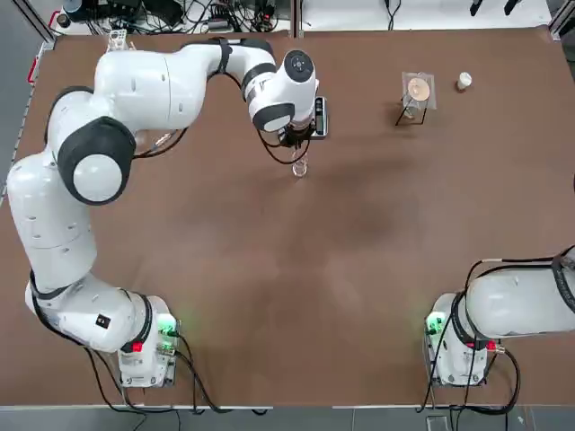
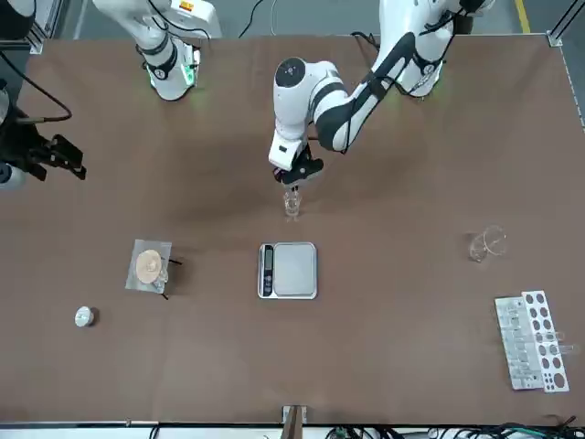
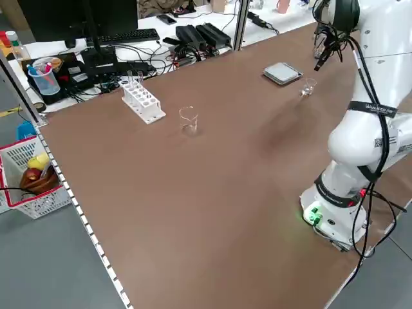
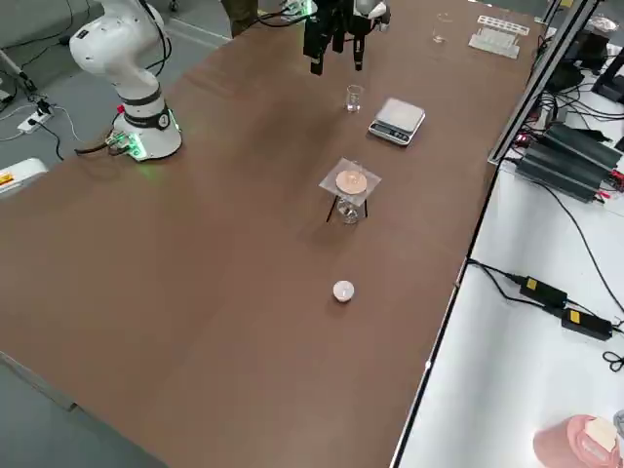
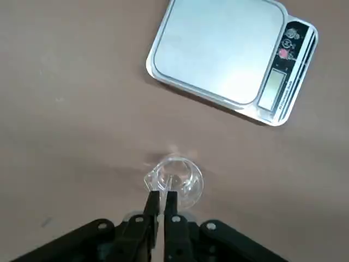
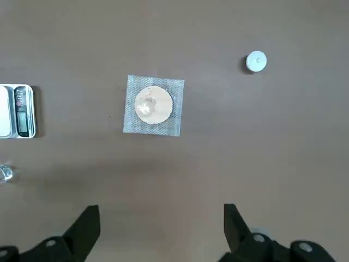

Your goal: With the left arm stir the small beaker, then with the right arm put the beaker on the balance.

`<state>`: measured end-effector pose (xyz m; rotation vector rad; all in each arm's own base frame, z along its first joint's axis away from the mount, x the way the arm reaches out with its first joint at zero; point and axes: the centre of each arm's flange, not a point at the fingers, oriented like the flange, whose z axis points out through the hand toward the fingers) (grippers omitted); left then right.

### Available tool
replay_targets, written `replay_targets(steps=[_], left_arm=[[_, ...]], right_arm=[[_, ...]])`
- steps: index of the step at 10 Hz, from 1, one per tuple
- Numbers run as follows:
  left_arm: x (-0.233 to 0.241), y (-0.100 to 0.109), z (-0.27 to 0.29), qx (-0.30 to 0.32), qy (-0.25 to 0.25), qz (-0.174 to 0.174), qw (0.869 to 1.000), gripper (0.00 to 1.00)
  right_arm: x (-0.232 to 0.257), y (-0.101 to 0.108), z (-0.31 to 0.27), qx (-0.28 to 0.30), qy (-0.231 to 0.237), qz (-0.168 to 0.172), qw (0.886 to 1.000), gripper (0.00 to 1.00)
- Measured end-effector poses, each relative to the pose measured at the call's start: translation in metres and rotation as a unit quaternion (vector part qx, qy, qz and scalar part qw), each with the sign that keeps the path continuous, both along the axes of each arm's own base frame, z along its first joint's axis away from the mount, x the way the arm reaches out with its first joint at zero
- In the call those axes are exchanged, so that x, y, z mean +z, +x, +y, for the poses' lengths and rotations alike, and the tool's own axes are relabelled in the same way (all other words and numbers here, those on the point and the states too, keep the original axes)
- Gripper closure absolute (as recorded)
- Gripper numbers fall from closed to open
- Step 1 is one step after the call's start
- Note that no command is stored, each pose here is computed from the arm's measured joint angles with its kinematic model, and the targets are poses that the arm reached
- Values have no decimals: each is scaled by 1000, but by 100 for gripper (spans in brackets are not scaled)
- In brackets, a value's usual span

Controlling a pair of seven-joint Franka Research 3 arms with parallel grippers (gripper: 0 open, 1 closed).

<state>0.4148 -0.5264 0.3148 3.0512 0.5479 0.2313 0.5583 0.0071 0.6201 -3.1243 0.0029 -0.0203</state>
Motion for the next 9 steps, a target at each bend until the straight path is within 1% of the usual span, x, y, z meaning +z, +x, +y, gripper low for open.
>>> replay_targets(steps=[4,9], left_arm=[[4,5,1,2,-3,-3,1000,93],[5,-6,-8,7,-6,-3,1000,93]], right_arm=[[-1,-1,0,0,0,3,1000,0],[-1,-1,0,0,0,6,1000,0]])
